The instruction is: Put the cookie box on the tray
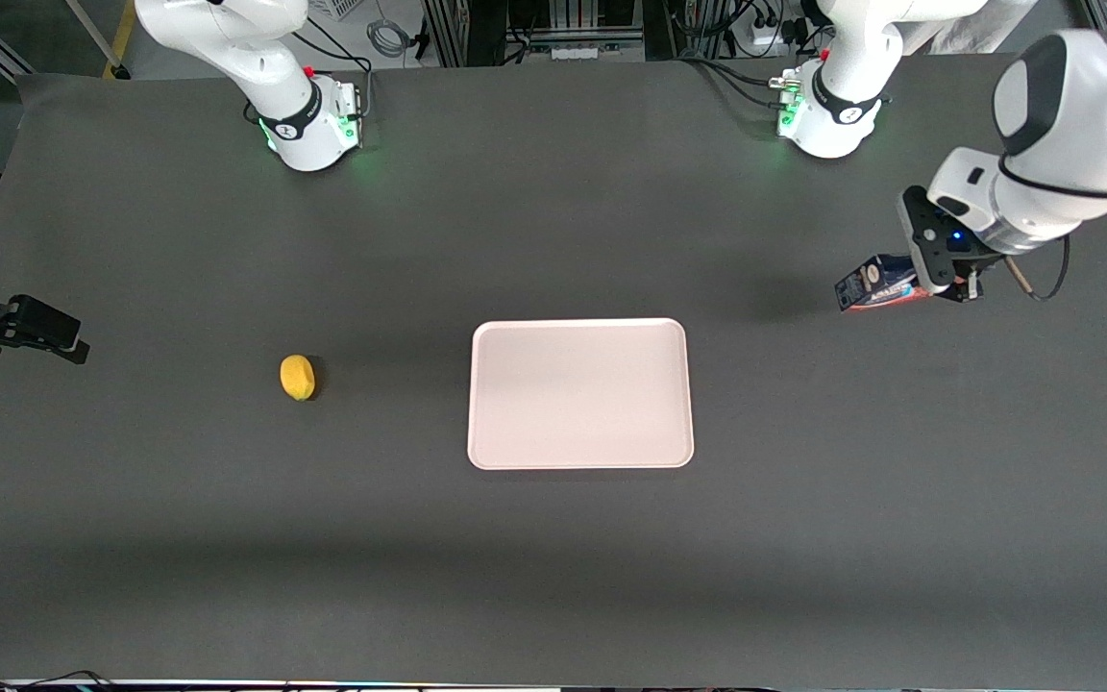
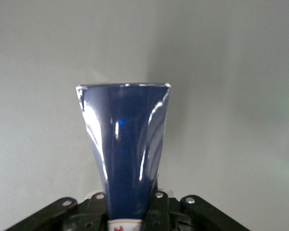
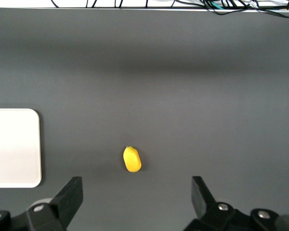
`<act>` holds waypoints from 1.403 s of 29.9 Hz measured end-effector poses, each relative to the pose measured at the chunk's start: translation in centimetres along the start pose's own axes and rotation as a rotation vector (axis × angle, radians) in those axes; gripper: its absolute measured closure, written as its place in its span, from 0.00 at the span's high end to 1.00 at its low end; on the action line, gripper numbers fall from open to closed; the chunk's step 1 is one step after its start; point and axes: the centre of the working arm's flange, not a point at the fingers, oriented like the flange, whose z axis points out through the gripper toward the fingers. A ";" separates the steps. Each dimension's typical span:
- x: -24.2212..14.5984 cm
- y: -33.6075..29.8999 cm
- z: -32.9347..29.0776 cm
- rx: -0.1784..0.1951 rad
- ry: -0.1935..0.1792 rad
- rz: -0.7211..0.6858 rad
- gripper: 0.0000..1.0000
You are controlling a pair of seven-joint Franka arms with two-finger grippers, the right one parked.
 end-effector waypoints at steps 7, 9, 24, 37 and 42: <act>5.3 1.5 -4.3 0.009 0.017 -0.180 0.26; 6.5 1.9 -4.6 0.004 0.034 -0.260 0.26; 17.9 5.6 -3.8 -0.009 0.061 -1.017 0.26; 26.3 7.2 0.6 -0.028 0.066 -1.396 0.26; 28.1 6.4 3.4 -0.013 0.092 -1.460 0.26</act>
